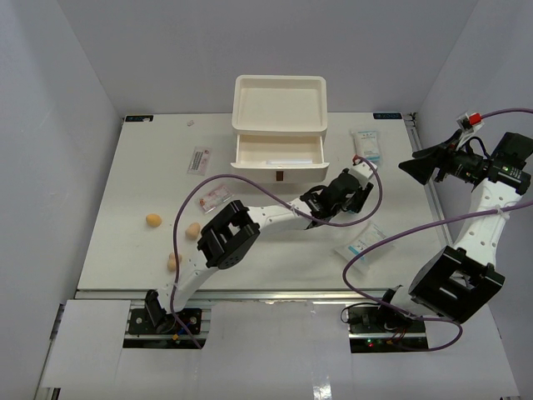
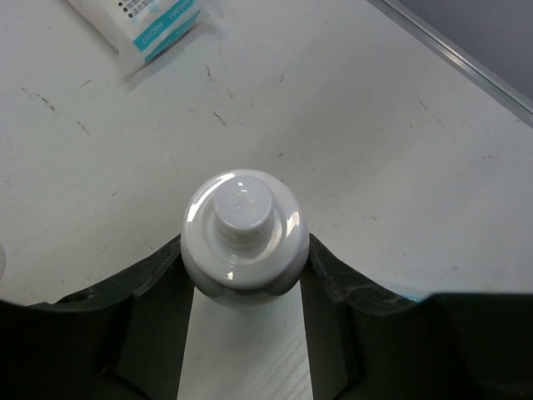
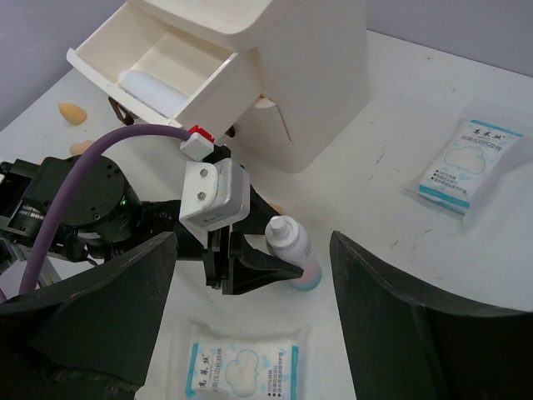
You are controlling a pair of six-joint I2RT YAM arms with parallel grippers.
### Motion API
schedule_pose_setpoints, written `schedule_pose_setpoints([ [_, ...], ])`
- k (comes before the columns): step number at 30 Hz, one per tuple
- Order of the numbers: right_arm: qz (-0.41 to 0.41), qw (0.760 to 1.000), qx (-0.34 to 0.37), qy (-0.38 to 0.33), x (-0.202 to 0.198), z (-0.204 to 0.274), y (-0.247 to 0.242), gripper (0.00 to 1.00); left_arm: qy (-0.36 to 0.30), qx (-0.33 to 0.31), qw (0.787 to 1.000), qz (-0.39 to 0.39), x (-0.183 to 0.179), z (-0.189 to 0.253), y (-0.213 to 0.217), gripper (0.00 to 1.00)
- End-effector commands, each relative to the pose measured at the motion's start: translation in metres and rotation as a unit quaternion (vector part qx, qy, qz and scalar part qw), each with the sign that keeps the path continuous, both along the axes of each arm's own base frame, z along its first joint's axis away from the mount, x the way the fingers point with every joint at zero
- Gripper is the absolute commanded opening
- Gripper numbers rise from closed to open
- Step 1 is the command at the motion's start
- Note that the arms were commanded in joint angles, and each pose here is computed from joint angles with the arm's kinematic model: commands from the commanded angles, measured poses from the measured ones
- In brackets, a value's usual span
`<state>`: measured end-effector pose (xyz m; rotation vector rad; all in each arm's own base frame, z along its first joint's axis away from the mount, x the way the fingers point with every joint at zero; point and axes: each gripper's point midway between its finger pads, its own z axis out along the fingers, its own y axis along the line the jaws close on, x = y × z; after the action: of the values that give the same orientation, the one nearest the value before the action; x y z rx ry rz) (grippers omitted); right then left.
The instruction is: Organize the makeup
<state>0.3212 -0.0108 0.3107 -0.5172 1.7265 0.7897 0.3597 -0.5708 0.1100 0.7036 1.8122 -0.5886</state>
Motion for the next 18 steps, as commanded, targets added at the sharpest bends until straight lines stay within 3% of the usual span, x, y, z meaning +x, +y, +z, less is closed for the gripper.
schedule_pose_setpoints([
  [1, 0.006, 1.000, -0.002, -0.021, -0.002, 0.008, 0.001, 0.80, -0.007, -0.044, 0.999, -0.028, -0.002, 0.041, -0.011, 0.21],
  [8, -0.003, 0.999, -0.024, -0.030, 0.000, 0.008, -0.003, 0.80, -0.015, -0.100, 0.989, -0.112, -0.033, 0.116, -0.022, 0.07],
  [15, 0.002, 0.999, -0.027, -0.044, 0.000, 0.016, -0.002, 0.80, -0.007, -0.135, 0.979, -0.153, -0.066, 0.193, 0.000, 0.03],
  [18, 0.002, 0.998, -0.032, -0.049, 0.001, 0.020, -0.003, 0.80, 0.004, -0.132, 0.978, -0.159, -0.078, 0.202, 0.012, 0.03],
])
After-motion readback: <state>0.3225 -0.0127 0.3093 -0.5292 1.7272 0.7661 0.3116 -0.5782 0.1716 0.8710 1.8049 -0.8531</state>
